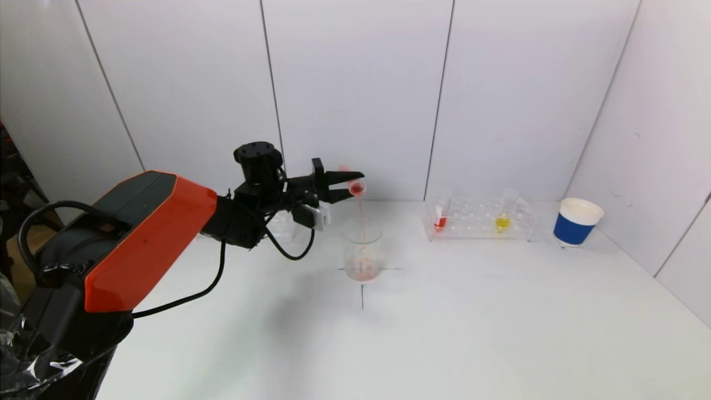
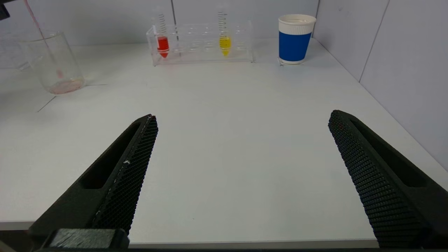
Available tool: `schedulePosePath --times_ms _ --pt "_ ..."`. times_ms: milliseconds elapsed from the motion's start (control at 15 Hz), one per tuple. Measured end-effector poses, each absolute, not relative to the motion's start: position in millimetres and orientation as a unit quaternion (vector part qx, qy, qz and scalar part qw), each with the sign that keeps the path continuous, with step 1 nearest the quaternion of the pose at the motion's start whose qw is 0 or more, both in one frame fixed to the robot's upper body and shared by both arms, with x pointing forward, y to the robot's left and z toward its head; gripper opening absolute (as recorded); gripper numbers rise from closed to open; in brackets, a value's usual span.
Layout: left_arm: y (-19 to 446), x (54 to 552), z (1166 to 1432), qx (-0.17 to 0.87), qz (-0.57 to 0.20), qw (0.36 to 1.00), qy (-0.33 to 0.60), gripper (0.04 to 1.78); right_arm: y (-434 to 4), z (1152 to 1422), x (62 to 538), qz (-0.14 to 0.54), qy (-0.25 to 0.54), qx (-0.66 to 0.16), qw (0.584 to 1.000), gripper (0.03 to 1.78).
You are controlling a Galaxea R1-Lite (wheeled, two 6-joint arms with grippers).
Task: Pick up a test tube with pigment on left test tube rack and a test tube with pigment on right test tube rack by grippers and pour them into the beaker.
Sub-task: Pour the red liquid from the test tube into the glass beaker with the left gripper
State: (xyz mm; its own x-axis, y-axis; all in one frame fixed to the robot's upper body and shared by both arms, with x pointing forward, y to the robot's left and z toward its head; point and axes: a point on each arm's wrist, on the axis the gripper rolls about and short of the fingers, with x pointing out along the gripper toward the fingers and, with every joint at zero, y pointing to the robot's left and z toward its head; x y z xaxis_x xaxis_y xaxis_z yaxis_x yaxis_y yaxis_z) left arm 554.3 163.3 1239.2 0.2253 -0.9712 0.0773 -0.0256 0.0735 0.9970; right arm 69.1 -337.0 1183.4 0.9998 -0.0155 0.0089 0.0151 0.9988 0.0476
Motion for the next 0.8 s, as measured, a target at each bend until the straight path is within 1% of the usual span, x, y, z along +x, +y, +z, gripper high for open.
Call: schedulePosePath --times_ms 800 --pt "162.3 555.5 1233.6 0.548 -0.39 0.539 -0.506 0.45 -337.0 1183.4 69.1 -0.008 -0.005 0.024 1.0 1.77"
